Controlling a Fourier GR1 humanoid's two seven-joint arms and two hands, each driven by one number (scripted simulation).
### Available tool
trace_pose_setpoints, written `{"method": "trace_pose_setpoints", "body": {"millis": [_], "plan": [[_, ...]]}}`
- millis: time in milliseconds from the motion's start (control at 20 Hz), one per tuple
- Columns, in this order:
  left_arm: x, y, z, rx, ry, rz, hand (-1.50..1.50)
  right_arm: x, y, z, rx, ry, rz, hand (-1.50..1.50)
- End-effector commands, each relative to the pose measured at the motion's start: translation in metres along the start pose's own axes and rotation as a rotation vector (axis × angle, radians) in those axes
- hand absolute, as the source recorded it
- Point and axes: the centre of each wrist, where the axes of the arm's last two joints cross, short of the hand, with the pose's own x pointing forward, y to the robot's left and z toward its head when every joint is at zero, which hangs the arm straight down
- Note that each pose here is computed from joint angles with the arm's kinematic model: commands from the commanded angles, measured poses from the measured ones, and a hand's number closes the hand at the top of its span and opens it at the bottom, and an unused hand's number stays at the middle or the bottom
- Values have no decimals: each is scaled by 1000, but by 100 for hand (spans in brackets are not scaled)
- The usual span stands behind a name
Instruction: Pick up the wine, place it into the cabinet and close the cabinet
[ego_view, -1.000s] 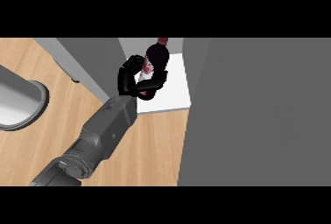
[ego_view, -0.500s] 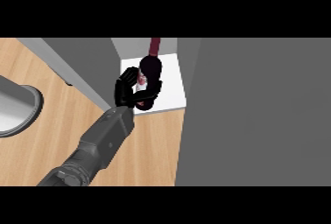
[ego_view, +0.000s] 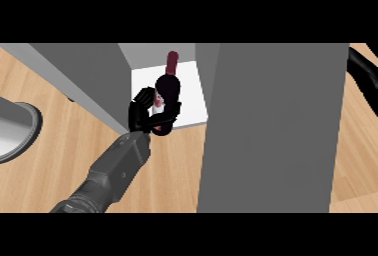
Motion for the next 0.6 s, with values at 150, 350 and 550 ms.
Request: {"method": "trace_pose_setpoints", "body": {"millis": [150, 350, 550], "plan": [[1, -2, 0, 27, -19, -39, 150, 5, 3, 3, 25, -1, -26, -150], [6, -7, -2, 8, -22, -30, 150, 0, 1, -2, 22, 8, -26, -150], [16, -16, -9, 17, -27, -29, 150, -3, -3, 3, 8, 1, -20, -150]]}}
